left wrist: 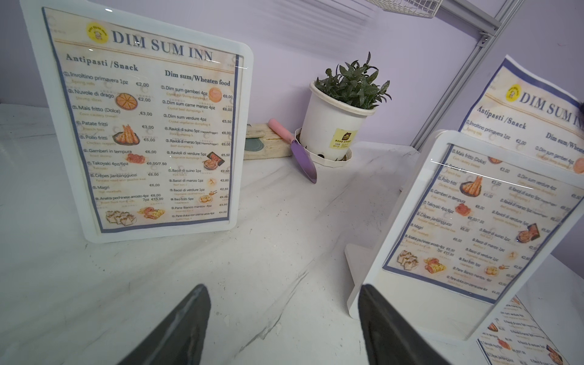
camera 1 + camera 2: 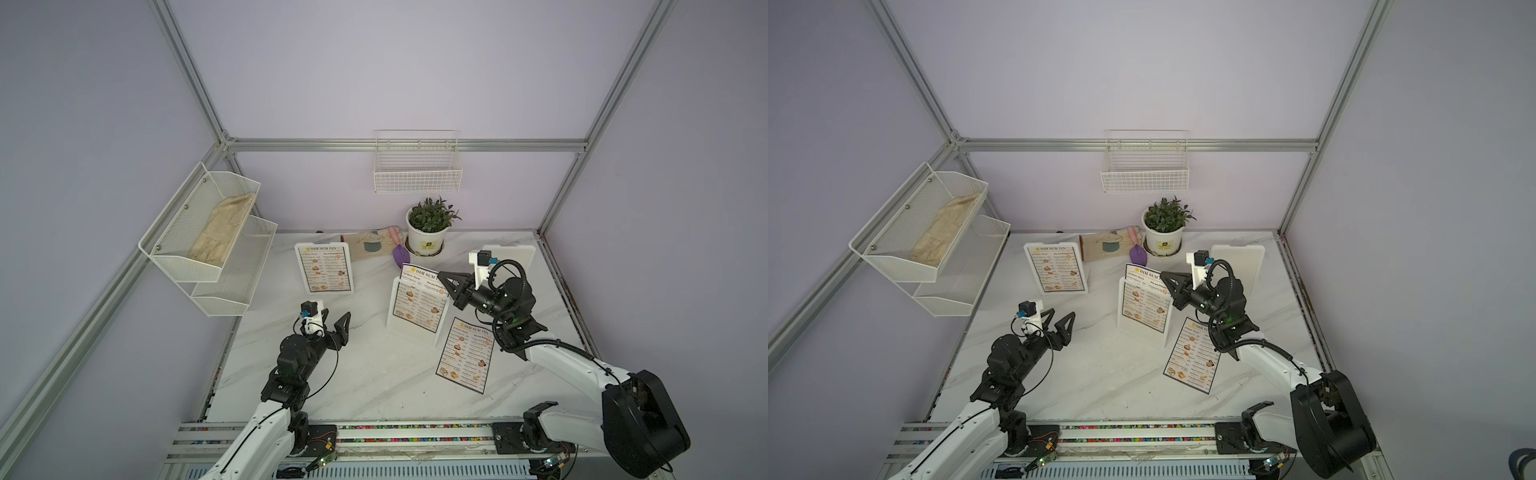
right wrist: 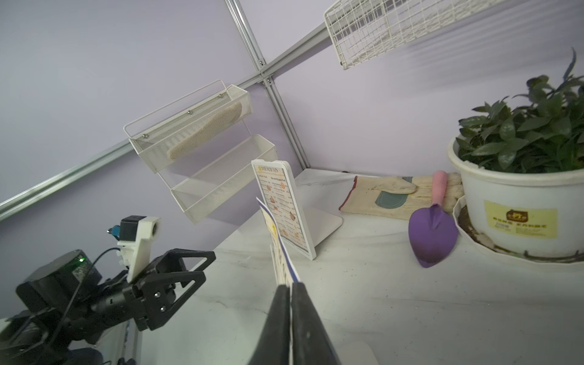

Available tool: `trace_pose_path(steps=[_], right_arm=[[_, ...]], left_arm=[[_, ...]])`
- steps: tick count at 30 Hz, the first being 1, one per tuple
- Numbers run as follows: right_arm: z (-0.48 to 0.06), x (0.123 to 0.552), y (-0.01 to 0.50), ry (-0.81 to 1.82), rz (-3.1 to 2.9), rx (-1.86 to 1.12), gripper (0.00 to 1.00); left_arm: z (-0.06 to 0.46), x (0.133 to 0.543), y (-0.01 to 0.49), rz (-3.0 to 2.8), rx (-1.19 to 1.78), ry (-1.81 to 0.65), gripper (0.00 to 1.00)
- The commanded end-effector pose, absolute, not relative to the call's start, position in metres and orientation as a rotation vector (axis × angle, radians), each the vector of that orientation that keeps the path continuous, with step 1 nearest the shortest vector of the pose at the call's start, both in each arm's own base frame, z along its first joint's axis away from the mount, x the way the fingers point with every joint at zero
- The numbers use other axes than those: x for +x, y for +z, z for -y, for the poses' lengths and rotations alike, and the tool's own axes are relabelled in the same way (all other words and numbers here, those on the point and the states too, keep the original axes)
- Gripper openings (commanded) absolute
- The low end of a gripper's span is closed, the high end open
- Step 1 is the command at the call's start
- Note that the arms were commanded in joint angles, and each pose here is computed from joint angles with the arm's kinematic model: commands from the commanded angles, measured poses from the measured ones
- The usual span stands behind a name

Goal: Insert the menus into the narrow rack
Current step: Insert the menu into the narrow rack.

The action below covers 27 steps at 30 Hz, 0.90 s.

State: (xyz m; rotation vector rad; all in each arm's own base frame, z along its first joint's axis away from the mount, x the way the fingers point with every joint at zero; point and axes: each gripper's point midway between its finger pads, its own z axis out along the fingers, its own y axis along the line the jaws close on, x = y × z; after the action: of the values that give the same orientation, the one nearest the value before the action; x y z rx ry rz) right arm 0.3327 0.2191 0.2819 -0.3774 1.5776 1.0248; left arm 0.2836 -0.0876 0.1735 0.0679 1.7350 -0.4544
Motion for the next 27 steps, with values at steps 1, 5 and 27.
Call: trace_pose_path(steps=[1, 5, 27], right_arm=[[-0.210, 0.326, 0.300, 0.973, -1.535, -0.359, 0.29], [-0.199, 0.325, 0.305, 0.920, -1.529, -0.312, 0.43], [-0.226, 0.325, 0.275, 1.060, -1.575, -0.420, 0.00]], left_arm=[[0.089, 0.283, 0.181, -1.694, 0.088, -0.460, 0.75], [0.089, 0.282, 0.182, -1.691, 0.088, -0.461, 0.75], [0.089, 0.282, 0.181, -1.691, 0.089, -0.462, 0.75]])
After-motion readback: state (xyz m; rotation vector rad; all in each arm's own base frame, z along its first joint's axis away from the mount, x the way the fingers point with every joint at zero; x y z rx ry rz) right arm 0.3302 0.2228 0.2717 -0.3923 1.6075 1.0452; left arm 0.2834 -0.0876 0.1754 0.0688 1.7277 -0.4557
